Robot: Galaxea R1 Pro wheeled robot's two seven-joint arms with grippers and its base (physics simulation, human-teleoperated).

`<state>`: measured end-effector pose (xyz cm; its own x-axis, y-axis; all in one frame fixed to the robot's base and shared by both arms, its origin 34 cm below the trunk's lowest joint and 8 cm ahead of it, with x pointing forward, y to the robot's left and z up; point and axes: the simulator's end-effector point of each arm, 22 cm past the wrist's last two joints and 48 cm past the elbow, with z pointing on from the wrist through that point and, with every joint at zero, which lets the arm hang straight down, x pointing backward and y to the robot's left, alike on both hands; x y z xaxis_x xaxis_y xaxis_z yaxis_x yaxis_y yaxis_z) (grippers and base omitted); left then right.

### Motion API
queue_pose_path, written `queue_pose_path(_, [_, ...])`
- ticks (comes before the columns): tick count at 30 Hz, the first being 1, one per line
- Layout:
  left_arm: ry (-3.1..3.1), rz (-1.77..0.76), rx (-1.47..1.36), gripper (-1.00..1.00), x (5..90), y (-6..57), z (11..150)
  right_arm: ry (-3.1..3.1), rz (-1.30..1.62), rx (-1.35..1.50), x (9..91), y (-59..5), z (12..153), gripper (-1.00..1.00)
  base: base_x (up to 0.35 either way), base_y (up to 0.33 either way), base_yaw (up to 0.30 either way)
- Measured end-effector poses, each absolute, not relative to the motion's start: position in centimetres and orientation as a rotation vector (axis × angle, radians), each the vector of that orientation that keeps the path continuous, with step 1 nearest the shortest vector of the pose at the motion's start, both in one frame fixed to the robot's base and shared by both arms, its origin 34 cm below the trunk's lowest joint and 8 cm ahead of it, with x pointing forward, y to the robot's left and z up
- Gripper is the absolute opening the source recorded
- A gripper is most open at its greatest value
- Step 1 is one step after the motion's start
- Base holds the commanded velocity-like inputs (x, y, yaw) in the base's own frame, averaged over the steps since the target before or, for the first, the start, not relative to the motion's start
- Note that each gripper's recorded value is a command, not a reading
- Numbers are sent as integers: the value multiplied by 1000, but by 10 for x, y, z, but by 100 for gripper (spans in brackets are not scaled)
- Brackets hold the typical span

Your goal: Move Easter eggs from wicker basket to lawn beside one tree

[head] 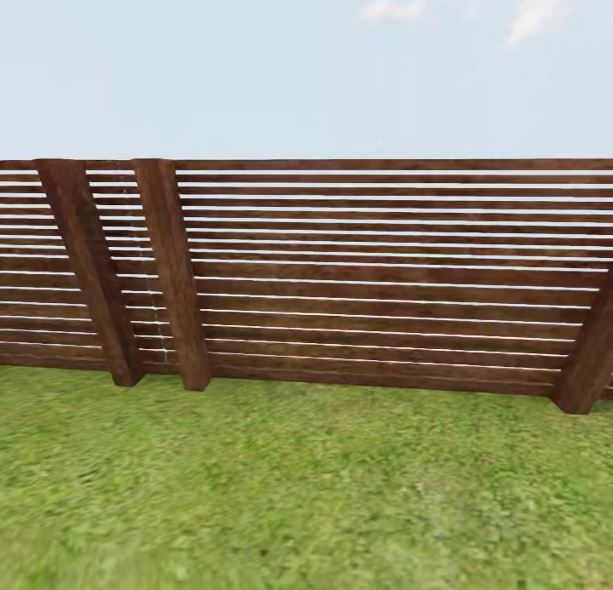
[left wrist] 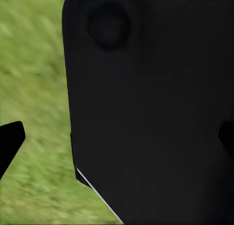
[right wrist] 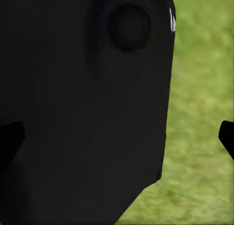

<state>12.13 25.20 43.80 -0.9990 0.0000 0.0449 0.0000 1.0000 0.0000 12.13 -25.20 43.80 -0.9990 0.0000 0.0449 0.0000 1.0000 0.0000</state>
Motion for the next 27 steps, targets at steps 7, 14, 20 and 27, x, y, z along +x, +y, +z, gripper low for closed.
queue_pose_path(7, [-3088,-12,-24,100,105,255,439,-3120,54,-12,143,-282,438,100,0,0,0])
queue_pose_path(14, [-3114,-5,-15,100,109,251,439,-3170,51,80,178,-277,438,100,0,0,-193])
queue_pose_path(20, [-3186,-5,-15,100,144,251,439,-3222,70,207,223,-282,440,100,0,0,-269])
queue_pose_path(27, [-3189,-17,-15,100,145,253,439,-3224,72,199,223,-283,441,100,0,0,-270])
